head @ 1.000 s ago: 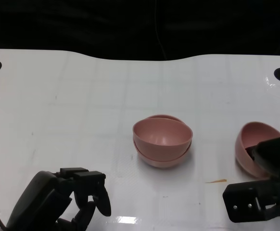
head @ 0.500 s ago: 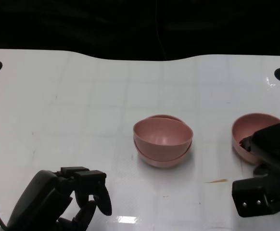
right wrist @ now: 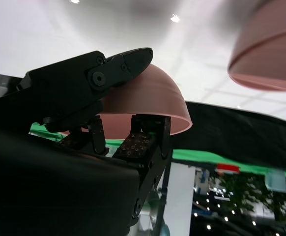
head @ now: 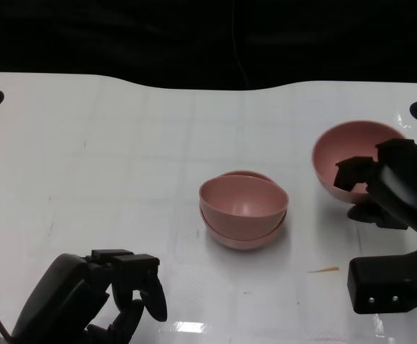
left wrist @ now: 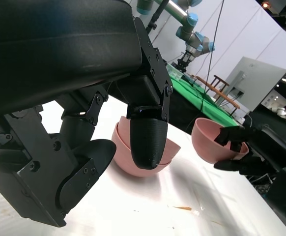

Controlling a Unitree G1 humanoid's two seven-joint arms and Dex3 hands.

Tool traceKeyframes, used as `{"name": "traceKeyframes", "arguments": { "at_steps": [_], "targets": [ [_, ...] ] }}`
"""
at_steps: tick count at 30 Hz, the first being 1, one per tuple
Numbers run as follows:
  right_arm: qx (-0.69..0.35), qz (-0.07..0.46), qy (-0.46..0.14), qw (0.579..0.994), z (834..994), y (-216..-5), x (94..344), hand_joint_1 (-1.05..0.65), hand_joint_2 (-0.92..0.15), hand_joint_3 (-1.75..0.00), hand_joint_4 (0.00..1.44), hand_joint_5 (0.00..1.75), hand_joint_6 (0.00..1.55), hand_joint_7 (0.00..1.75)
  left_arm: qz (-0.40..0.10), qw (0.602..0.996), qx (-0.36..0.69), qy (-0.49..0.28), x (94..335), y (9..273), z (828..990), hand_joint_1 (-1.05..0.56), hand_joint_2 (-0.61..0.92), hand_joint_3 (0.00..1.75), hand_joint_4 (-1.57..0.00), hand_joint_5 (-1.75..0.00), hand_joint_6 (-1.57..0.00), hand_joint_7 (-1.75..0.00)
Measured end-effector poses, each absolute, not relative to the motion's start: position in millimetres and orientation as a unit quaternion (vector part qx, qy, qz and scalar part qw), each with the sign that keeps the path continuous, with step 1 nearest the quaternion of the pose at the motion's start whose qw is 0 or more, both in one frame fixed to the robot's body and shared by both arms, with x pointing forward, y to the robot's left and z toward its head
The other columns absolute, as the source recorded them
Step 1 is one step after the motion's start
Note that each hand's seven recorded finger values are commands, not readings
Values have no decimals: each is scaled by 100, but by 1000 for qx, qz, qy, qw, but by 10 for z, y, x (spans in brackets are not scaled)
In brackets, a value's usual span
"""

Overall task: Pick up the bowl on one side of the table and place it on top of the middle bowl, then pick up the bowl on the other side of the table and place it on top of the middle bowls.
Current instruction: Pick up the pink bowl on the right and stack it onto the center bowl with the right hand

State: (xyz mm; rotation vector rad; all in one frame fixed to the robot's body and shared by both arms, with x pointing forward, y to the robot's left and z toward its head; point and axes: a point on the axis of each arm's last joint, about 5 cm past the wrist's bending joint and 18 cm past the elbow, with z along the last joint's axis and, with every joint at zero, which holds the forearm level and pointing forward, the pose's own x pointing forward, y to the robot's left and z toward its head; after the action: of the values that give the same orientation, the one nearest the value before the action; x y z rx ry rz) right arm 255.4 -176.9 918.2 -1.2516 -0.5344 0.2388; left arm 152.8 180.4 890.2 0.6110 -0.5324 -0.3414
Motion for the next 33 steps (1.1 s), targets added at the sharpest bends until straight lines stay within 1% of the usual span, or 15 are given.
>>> {"name": "traceKeyframes", "arguments": {
  "at_steps": [1,3,6,8,10,14,18,20,23,26,28,30,31,32,33],
  "targets": [
    [-552,117,-263,782,9199,-1746,2556,-4,-32,-119,93,175,80,160,-166,905,296,-258,1528,1805,8902,3,14,163,-90,-164,-89,-138],
    [-512,129,-290,798,9235,-1696,2581,-2,-26,-130,95,175,82,159,-167,905,296,-257,1529,1805,8902,3,14,163,-90,-163,-89,-138],
    [-480,144,-312,807,9285,-1645,2635,-2,-25,-136,95,175,85,154,-167,905,296,-257,1529,1806,8901,3,14,163,-91,-163,-89,-138],
    [-461,155,-325,811,9308,-1602,2673,-2,-24,-141,96,175,85,156,-166,905,297,-256,1527,1808,8900,3,15,162,-91,-163,-90,-138],
    [-441,168,-340,814,9325,-1548,2701,-6,-25,-144,96,175,85,156,-166,905,297,-255,1527,1809,8899,2,15,162,-91,-163,-90,-137],
    [-422,192,-356,811,9337,-1459,2750,-10,-25,-145,96,175,85,157,-166,905,298,-255,1528,1810,8899,2,15,162,-91,-163,-90,-138],
    [-410,227,-358,807,9333,-1335,2789,-10,-25,-145,96,175,86,157,-167,904,299,-255,1529,1808,8899,2,15,162,-91,-164,-89,-139],
    [-406,242,-360,804,9329,-1286,2802,-10,-28,-142,96,175,85,160,-168,904,299,-254,1529,1808,8899,2,15,162,-91,-164,-89,-139],
    [-402,255,-360,803,9331,-1231,2826,-12,-35,-130,97,175,81,169,-169,904,300,-253,1529,1808,8898,2,15,161,-90,-164,-89,-139],
    [-397,268,-363,799,9333,-1184,2840,-15,-41,-123,97,175,79,174,-170,904,300,-252,1529,1809,8895,2,16,161,-91,-164,-89,-139],
    [-396,279,-362,797,9325,-1153,2841,-15,-41,-123,97,175,80,170,-170,904,300,-252,1530,1809,8894,3,16,161,-91,-165,-88,-139],
    [-396,289,-360,794,9313,-1129,2838,-13,-38,-124,96,175,81,167,-170,904,300,-252,1529,1809,8894,2,16,161,-91,-165,-89,-139],
    [-397,294,-358,793,9305,-1120,2836,-12,-34,-129,97,174,84,160,-170,904,300,-251,1530,1808,8894,1,15,161,-91,-165,-89,-139],
    [-398,298,-356,791,9297,-1111,2833,-11,-31,-132,98,173,87,151,-170,904,300,-251,1530,1808,8893,1,15,161,-91,-165,-89,-140],
    [-398,300,-356,790,9292,-1102,2831,-11,-30,-134,98,172,89,147,-170,904,301,-250,1530,1808,8892,1,15,161,-91,-165,-89,-140]
  ]
}}
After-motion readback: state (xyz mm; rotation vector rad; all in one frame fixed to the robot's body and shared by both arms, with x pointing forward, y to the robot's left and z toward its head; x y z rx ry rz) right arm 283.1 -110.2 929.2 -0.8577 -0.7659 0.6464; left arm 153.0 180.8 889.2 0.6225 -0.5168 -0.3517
